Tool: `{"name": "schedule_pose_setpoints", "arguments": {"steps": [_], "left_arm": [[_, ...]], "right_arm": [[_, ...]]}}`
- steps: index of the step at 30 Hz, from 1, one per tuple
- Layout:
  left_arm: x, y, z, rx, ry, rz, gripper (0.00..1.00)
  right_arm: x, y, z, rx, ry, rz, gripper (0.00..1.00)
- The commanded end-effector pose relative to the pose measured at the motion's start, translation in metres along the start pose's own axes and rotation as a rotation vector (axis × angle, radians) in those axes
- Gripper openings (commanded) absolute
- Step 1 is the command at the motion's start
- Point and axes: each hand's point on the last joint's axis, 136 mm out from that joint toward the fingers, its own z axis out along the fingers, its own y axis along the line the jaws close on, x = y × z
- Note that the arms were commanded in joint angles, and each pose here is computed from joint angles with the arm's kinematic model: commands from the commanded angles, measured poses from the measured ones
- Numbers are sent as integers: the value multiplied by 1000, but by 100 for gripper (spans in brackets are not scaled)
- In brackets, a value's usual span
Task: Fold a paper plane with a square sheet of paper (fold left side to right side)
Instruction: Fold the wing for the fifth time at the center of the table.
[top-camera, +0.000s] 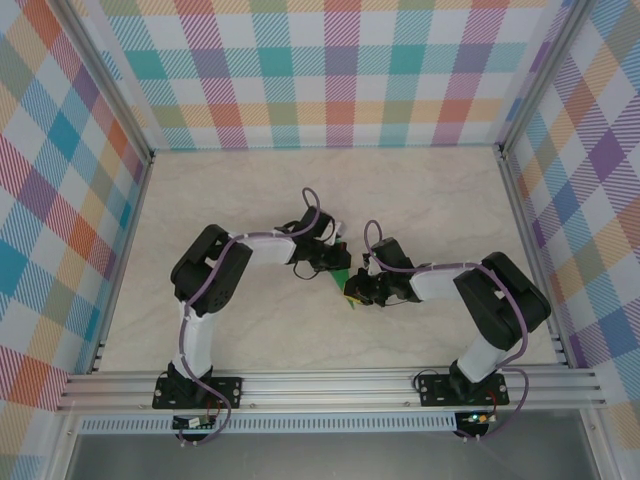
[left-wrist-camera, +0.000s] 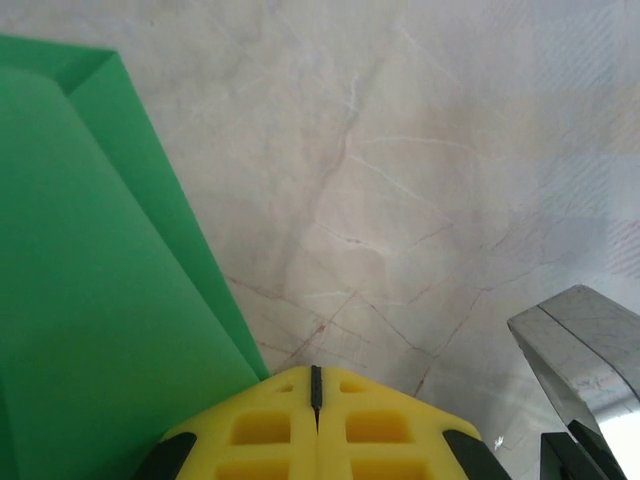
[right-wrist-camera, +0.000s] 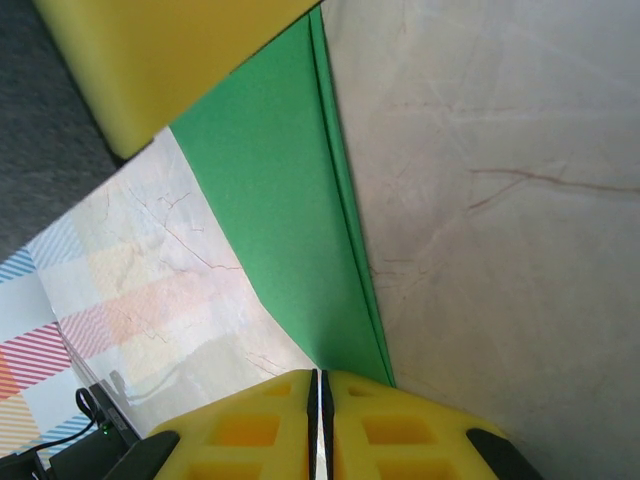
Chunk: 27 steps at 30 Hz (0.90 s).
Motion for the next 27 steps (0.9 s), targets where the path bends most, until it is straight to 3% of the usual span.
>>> {"name": "schedule_pose_setpoints", "arguments": {"steps": [1, 9, 22, 27], "left_arm": [[-5, 29, 8, -92, -2, 12, 0], [-25, 44, 5, -149, -3, 37, 0], [-94, 63, -16, -173, -41, 20, 0], [-116, 48, -29, -131, -71, 34, 0]], "right_arm": [[27, -64, -1, 235, 56, 91, 13], [30, -68, -4, 252, 65, 96, 13], [33, -69, -3, 239, 70, 104, 13], [33, -69, -2, 238, 70, 102, 13]]}}
